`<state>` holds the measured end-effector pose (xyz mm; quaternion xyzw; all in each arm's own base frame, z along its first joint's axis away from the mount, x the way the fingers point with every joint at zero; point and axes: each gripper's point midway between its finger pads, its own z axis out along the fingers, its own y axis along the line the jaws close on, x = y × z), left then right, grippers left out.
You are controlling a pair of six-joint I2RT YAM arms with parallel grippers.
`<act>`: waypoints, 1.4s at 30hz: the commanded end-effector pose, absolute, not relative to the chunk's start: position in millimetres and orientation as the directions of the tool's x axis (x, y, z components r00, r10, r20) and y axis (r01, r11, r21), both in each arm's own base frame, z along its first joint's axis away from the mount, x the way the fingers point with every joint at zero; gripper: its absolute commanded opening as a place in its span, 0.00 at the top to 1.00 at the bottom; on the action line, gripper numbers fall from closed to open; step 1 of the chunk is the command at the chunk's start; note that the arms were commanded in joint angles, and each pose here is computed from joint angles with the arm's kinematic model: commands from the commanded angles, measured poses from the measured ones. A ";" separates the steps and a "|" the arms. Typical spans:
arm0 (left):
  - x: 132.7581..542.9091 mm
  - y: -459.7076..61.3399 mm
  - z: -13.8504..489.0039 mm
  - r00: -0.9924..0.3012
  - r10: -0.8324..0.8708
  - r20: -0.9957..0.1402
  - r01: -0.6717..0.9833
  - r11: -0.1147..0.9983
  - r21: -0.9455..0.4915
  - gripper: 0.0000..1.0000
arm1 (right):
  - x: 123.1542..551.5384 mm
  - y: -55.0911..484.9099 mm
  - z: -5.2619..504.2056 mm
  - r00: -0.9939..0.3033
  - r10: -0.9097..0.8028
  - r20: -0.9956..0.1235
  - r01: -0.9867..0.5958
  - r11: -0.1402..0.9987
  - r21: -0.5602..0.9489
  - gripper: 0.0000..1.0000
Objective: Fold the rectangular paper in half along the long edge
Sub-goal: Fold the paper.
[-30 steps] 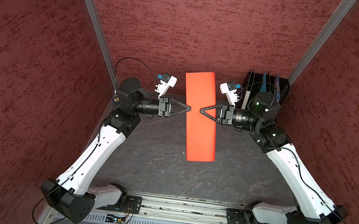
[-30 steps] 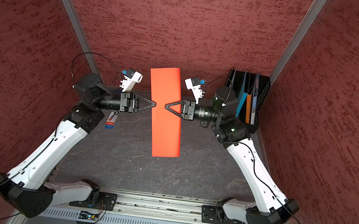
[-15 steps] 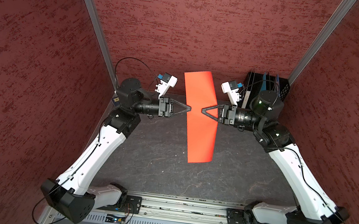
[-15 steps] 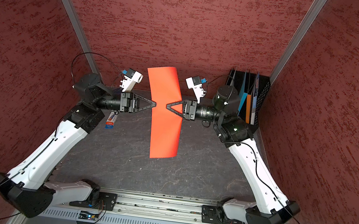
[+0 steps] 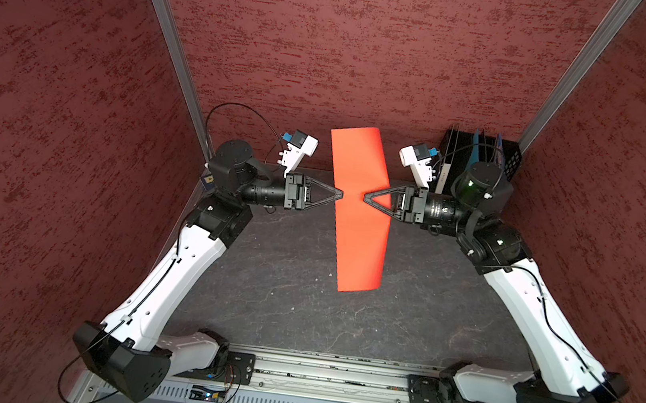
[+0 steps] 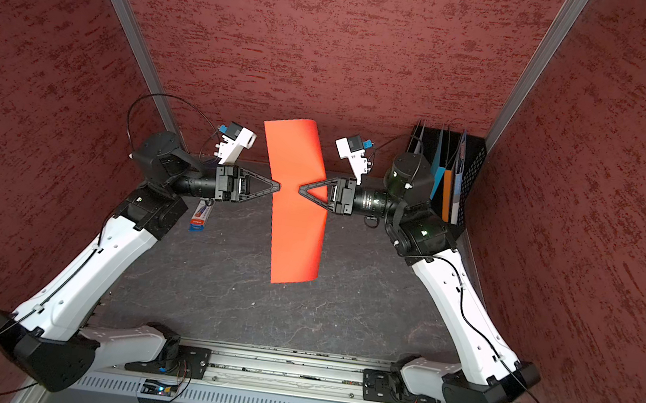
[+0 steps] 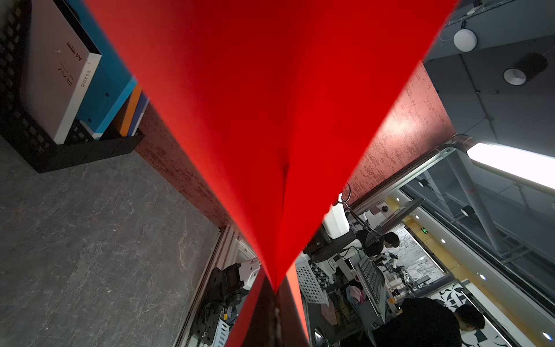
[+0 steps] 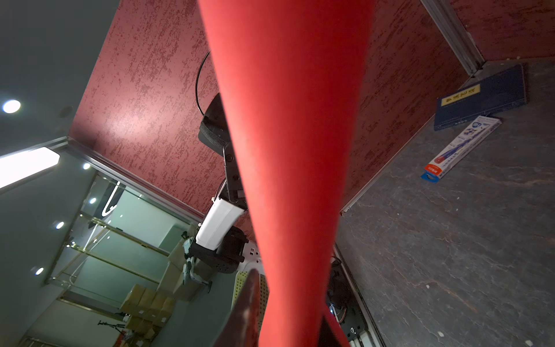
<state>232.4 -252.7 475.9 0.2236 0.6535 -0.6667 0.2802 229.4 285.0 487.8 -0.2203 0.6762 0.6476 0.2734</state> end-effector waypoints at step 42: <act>218.1 -245.6 490.5 -0.712 -0.089 -0.697 0.699 0.003 -0.715 1.00 | 227.3 260.2 514.2 -0.704 0.071 -0.707 -0.705 0.054 0.707 0.99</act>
